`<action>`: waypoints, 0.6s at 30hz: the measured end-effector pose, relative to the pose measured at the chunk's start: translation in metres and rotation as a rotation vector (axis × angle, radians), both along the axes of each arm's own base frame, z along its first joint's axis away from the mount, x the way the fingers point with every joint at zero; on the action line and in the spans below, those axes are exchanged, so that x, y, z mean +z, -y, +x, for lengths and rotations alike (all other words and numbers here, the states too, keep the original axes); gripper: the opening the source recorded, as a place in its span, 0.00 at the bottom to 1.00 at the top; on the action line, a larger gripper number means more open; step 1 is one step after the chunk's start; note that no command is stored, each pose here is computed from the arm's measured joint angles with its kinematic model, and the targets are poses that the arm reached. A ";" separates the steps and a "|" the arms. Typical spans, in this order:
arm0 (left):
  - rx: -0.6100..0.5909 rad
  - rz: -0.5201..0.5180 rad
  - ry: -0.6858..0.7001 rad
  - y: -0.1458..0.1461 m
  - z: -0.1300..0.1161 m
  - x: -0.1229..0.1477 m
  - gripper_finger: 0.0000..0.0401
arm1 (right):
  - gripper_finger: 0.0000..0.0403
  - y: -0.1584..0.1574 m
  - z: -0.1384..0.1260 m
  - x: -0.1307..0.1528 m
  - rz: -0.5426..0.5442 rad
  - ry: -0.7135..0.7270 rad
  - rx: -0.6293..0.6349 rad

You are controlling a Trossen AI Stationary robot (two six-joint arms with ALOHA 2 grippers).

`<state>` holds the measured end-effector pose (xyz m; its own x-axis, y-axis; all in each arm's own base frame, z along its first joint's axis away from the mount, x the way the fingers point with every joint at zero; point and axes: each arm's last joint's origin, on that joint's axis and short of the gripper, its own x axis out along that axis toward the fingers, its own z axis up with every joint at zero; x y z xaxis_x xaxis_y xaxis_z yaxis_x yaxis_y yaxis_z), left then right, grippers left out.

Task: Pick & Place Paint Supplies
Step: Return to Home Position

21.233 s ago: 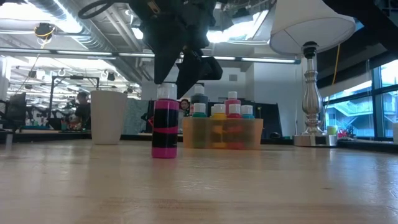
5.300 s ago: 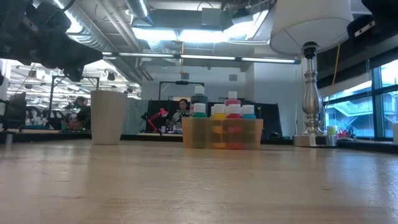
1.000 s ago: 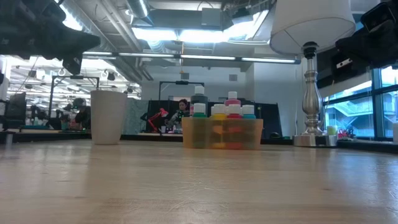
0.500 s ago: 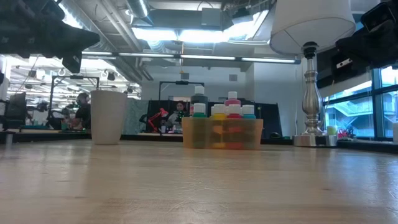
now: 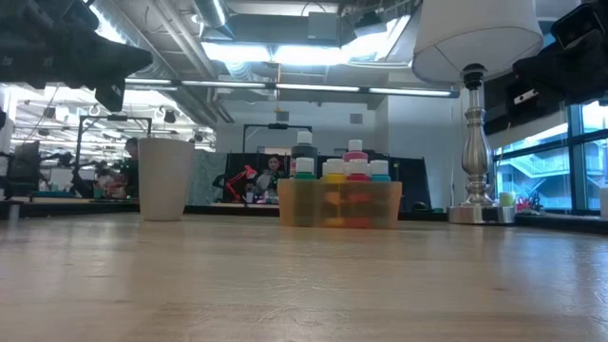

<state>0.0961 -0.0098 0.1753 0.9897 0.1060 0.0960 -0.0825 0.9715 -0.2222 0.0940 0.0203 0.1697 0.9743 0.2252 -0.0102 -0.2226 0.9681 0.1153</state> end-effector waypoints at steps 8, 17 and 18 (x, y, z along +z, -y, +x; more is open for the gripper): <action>0.000 0.000 0.000 0.000 0.000 0.000 0.01 | 0.02 0.000 0.000 0.000 0.000 0.000 0.000; 0.091 0.115 -0.061 -0.002 0.000 -0.004 0.01 | 0.02 0.000 0.000 0.000 0.000 0.000 0.000; 0.090 0.148 -0.067 -0.002 0.000 -0.004 0.01 | 0.02 0.000 0.000 0.000 0.000 0.000 0.001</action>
<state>0.0964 -0.0077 0.1710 0.9817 0.1836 0.0512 -0.1799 0.9813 -0.0681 0.0940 0.0204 0.1696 0.9741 0.2257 -0.0104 -0.2231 0.9680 0.1153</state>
